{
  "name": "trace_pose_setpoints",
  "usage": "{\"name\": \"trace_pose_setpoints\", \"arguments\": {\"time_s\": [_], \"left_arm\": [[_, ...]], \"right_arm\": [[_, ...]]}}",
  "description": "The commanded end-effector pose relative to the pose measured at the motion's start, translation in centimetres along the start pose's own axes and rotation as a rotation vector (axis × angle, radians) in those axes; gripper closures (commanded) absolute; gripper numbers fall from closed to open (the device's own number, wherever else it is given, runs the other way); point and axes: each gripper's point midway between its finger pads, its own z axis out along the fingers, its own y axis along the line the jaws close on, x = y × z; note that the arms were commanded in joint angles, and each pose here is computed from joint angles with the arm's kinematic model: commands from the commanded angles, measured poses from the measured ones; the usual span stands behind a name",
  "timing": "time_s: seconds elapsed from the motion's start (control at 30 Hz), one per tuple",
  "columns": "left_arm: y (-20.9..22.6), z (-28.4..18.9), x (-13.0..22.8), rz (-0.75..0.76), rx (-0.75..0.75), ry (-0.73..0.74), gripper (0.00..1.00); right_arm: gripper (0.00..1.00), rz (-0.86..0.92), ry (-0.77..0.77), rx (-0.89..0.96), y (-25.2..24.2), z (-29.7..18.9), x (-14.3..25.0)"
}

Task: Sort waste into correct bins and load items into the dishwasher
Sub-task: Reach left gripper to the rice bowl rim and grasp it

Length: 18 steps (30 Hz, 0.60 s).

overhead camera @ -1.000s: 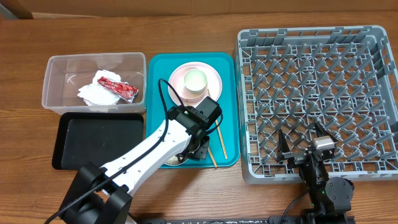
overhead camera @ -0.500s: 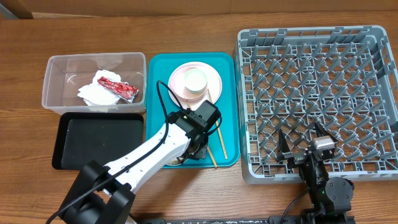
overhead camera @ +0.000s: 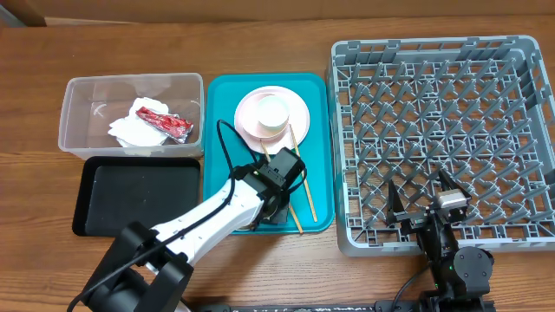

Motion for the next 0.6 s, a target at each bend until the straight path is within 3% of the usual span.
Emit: {"name": "trace_pose_setpoints", "arguments": {"time_s": [0.0,0.57], "left_arm": [[0.6,0.3,0.4,-0.018,-0.022,-0.011,0.85],[0.7,-1.3,-1.4,0.002,-0.052,-0.059,0.82]], "right_arm": [[0.0,-0.001,-0.003,0.0,0.0,0.0,0.2],[0.0,-0.001,-0.003,0.0,0.0,0.0,0.2]]}}
